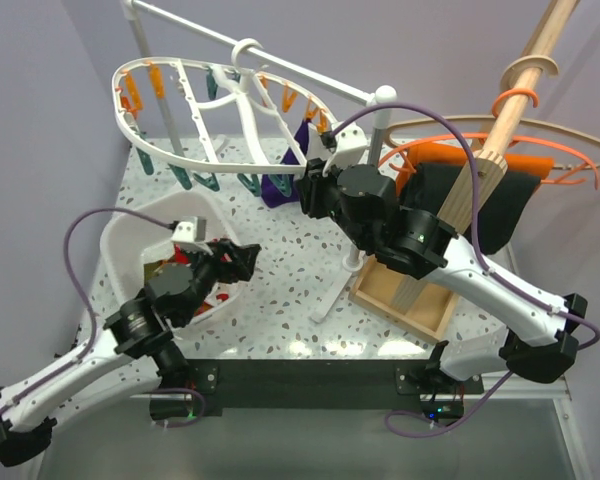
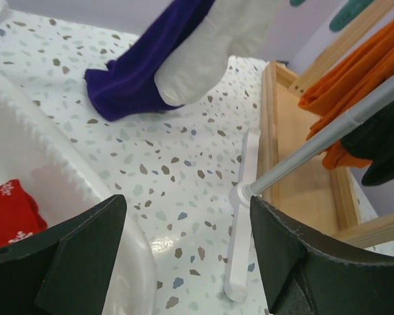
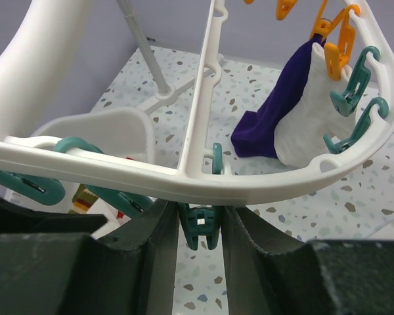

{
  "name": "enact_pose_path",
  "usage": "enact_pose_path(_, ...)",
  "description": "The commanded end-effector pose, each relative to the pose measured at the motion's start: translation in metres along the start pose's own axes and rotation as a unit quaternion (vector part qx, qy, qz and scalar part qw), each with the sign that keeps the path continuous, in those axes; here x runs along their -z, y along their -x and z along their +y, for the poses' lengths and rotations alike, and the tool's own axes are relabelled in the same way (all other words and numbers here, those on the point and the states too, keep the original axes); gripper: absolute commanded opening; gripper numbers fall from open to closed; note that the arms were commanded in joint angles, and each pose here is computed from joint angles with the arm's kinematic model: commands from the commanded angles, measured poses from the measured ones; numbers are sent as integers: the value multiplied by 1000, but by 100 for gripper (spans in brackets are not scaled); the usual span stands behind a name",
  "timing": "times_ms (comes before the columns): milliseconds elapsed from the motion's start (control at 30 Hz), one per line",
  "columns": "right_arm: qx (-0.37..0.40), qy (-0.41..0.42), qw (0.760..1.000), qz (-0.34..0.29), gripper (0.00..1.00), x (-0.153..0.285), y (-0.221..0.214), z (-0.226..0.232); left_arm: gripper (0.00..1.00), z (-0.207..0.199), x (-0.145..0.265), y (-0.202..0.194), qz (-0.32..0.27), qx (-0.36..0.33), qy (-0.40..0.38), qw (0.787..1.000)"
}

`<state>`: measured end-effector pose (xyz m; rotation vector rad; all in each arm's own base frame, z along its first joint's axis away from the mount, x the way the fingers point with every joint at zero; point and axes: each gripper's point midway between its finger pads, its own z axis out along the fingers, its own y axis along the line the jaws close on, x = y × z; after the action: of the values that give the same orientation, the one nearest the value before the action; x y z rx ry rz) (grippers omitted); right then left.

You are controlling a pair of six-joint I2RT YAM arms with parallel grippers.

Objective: Remove the socks clipped to the hanger

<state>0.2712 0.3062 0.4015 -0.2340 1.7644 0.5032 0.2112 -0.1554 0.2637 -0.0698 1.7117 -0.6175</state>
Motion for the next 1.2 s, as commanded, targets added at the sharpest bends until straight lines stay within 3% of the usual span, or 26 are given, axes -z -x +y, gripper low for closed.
enact_pose_path(0,-26,3,999,-27,11,15,24,-5,82,-38,-37,-2,-22,4,-55,998)
enact_pose_path(233,-27,3,999,-30,12,18,27,-6,85,-56,-107,-38,-24,-39,-45,998)
enact_pose_path(300,-27,5,999,-32,12,20,29,-5,86,-63,-125,-30,-55,-37,-43,997)
enact_pose_path(333,-29,4,999,-33,12,19,30,-6,87,-54,-140,-48,-42,-56,-23,997)
enact_pose_path(400,-30,9,999,-34,12,20,32,-4,87,-52,-156,-41,-79,-50,-6,996)
enact_pose_path(467,-33,13,999,-32,12,20,32,-2,87,-35,-173,-59,-87,-68,32,993)
enact_pose_path(600,-33,12,999,-30,12,21,31,-3,90,-37,-196,-52,-164,-65,29,984)
enact_pose_path(833,-34,9,999,-32,12,25,33,-6,91,-42,-266,-71,-169,-95,33,981)
enact_pose_path(1167,-35,15,999,-26,13,28,30,-5,87,-46,-317,-85,-166,-131,18,977)
